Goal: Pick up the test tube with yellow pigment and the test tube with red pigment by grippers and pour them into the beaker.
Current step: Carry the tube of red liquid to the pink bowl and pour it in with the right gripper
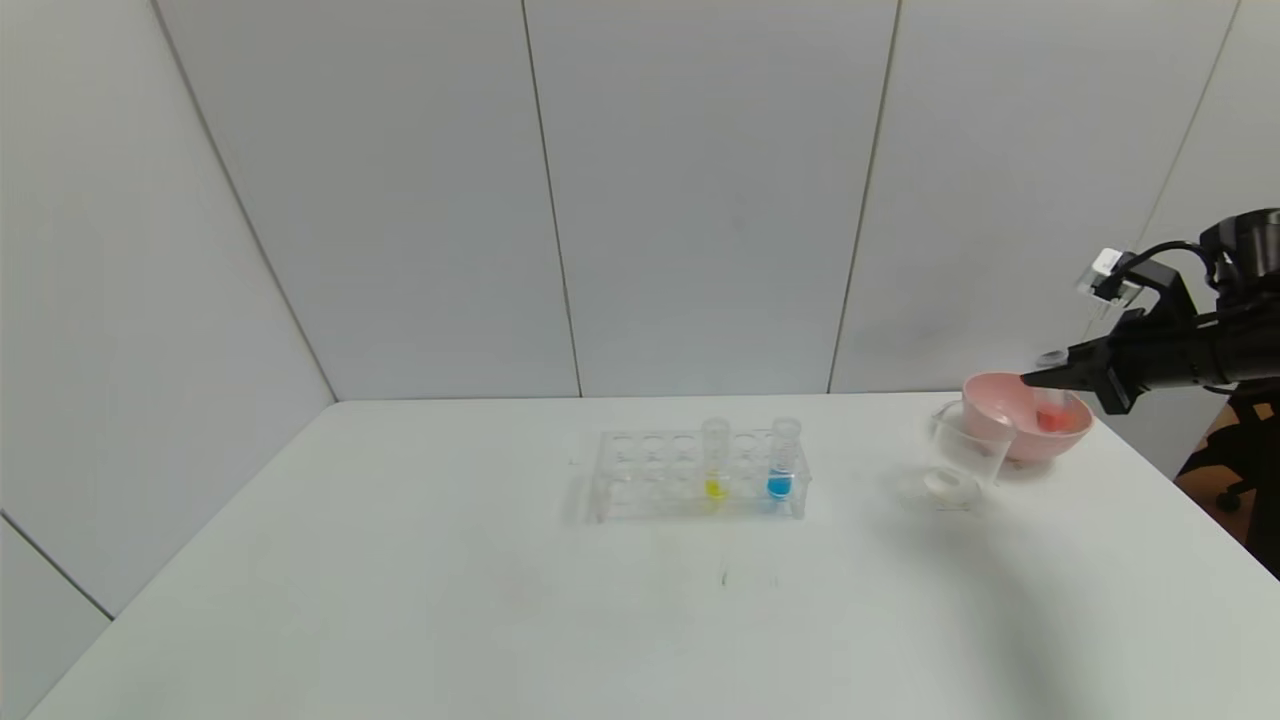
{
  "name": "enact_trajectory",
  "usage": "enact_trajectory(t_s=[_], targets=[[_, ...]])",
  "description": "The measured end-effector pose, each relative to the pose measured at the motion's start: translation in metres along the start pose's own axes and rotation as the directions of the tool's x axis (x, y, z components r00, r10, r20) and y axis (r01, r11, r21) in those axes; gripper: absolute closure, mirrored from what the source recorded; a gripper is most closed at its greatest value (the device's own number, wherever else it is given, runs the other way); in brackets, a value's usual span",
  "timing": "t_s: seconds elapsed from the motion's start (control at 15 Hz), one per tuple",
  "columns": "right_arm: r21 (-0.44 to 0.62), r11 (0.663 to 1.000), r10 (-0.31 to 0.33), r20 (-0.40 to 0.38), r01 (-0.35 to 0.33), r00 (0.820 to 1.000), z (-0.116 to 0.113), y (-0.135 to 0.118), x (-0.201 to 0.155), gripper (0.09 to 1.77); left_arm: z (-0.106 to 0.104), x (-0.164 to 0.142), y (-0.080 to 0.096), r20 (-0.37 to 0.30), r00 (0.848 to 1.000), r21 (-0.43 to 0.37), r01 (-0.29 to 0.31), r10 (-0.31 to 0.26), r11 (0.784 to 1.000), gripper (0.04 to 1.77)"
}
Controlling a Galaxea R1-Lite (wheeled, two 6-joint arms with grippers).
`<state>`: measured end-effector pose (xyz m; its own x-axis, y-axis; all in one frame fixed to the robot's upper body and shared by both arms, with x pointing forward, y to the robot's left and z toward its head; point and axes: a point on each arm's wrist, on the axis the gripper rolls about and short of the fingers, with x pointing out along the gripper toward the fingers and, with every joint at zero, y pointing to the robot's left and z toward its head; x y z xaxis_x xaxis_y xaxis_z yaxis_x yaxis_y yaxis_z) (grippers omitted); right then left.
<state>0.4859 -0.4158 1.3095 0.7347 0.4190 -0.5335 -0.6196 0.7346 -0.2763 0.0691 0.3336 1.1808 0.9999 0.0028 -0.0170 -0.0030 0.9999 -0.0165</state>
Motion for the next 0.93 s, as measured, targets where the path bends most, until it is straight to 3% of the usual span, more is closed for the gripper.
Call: enact_trajectory(t_s=[0.8, 0.93], targets=[[-0.05, 0.999, 0.02, -0.03, -0.022, 0.999, -0.004, 0.0025, 0.0096, 1.35, 0.0, 0.0, 0.0, 0.0, 1.0, 0.0, 0.0, 0.0, 1.0, 0.09], [-0.051, 0.999, 0.001, -0.092, -0.006, 0.996, -0.0047, 0.0049, 0.0081, 1.35, 0.0, 0.0, 0.0, 0.0, 1.0, 0.0, 0.0, 0.0, 1.0, 0.09]])
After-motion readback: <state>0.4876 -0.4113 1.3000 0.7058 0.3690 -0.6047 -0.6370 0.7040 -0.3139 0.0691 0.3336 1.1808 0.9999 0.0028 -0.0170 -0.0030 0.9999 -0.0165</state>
